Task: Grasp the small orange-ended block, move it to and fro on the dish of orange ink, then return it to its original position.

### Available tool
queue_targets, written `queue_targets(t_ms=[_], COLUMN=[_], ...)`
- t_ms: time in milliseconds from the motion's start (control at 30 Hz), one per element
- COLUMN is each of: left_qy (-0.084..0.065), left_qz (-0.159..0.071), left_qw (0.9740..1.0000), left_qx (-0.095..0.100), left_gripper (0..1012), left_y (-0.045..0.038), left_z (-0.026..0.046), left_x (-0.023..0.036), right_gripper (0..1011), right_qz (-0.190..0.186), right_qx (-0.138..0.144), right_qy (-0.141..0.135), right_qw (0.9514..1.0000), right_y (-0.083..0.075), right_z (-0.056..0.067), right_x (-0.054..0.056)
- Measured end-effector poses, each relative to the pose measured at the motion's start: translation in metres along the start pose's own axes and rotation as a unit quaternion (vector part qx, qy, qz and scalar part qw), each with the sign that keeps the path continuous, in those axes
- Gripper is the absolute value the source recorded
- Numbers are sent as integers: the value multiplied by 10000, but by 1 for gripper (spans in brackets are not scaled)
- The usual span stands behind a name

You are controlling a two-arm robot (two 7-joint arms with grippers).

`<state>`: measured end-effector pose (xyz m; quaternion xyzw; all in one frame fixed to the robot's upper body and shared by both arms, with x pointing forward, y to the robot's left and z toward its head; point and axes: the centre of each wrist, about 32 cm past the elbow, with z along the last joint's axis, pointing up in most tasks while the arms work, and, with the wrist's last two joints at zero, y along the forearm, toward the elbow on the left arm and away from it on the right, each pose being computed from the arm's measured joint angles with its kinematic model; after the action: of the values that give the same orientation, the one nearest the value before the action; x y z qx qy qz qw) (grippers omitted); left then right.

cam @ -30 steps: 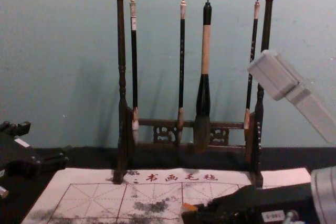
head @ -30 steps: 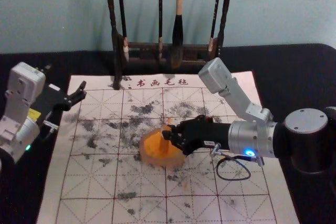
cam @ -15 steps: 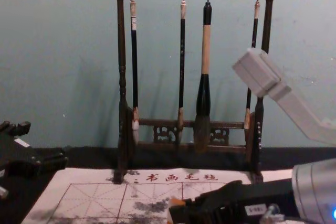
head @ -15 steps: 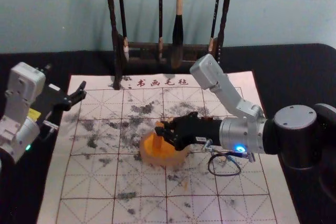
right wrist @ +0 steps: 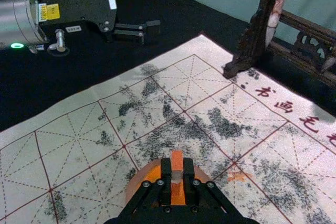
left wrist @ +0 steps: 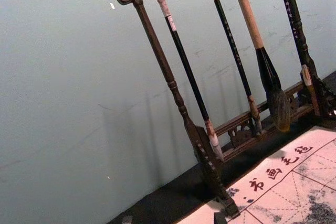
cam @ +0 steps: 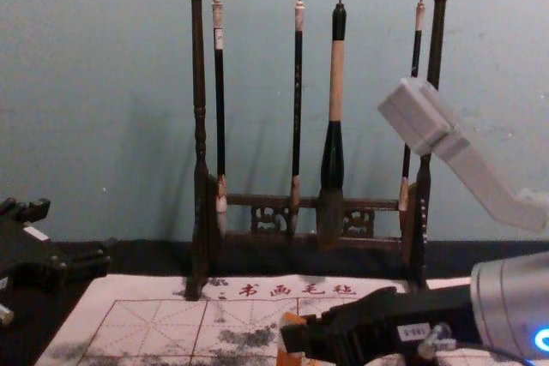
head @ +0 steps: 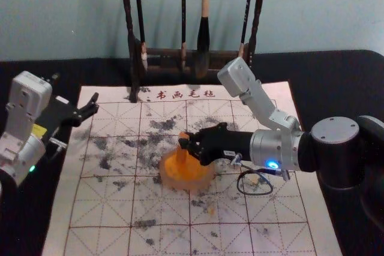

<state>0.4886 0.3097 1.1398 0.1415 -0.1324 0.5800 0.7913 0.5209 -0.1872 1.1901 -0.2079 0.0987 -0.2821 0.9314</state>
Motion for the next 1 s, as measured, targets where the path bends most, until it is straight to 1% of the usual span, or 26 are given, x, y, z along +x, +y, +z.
queue_targets(t_ms=[367,600,833,1000], left_qy=[0,0,0,0], left_qz=[0,0,0,0], left_qw=[10000,10000,10000,10000], left_qx=[0,0,0,0], left_gripper=[1001,1001,1001,1001], left_y=[0,0,0,0], left_z=[0,0,0,0], left_x=[0,0,0,0], right_gripper=[124,123,124,124], right_qz=[-82,-117,-112,-194], right_qx=[24,78,302,497], right_qy=[13,-12,-83,-88], right_qw=[10000,9999,9994,9985], right_y=[-33,-86,-214,-320], right_z=[1,18,97,159], right_x=[36,47,17,-12])
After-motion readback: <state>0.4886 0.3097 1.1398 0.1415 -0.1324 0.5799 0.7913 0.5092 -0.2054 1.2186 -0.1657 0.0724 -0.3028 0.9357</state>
